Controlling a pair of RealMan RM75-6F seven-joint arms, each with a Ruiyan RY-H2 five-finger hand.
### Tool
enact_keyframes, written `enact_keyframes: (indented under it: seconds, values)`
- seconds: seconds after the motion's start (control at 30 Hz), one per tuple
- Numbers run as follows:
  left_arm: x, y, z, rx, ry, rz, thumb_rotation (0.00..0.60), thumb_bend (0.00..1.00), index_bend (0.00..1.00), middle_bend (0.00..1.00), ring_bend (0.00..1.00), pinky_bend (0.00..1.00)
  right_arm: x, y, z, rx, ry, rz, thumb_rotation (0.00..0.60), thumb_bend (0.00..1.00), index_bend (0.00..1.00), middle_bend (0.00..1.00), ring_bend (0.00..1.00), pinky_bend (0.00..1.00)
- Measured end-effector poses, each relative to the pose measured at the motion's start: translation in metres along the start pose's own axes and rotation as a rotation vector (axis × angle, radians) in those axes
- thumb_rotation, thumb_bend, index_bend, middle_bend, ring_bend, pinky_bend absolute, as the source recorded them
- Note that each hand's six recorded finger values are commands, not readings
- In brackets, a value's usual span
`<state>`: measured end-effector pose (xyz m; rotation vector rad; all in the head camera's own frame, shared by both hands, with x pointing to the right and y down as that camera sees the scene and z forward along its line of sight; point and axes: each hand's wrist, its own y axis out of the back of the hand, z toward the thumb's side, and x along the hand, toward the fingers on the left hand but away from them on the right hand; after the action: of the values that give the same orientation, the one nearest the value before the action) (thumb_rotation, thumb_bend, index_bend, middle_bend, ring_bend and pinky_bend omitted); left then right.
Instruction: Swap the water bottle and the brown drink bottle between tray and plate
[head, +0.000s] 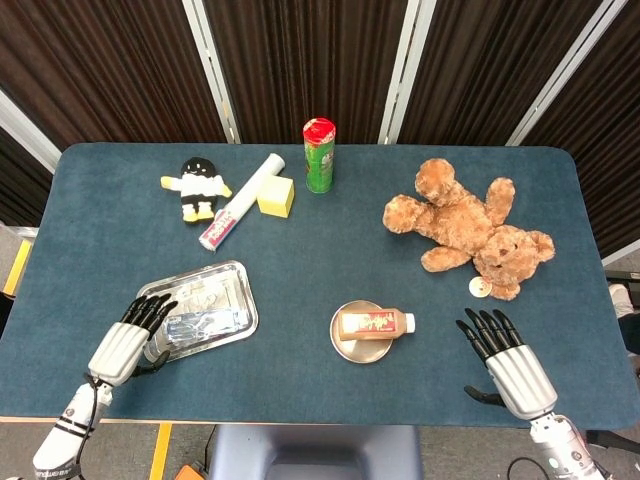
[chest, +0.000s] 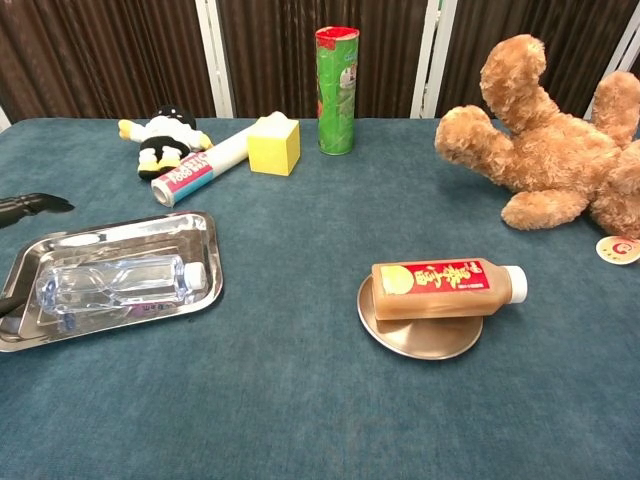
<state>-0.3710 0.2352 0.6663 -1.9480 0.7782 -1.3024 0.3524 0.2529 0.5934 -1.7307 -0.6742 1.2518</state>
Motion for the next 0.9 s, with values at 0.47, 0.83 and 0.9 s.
enact_keyframes:
  seconds: [0.47,0.83,0.9]
  values:
    - [0.06,-0.037,-0.003,0.035,0.066,-0.113,0.6,0.38,0.15,0.2,0.16,0.21,-0.004,-0.001,-0.005,-0.007,-0.021,0.018,0.6,0.16,0.0,0.0,0.0,0.0]
    - [0.075,-0.033,0.003,0.042,0.043,-0.067,0.6,0.39,0.69,0.81,0.68,0.71,-0.005,-0.003,-0.006,-0.021,-0.026,0.034,0.6,0.16,0.0,0.0,0.0,0.0]
    - [0.077,-0.032,0.004,0.034,0.04,-0.057,0.6,0.41,0.74,0.87,0.73,0.76,-0.005,-0.003,-0.006,-0.025,-0.028,0.038,0.6,0.16,0.0,0.0,0.0,0.0]
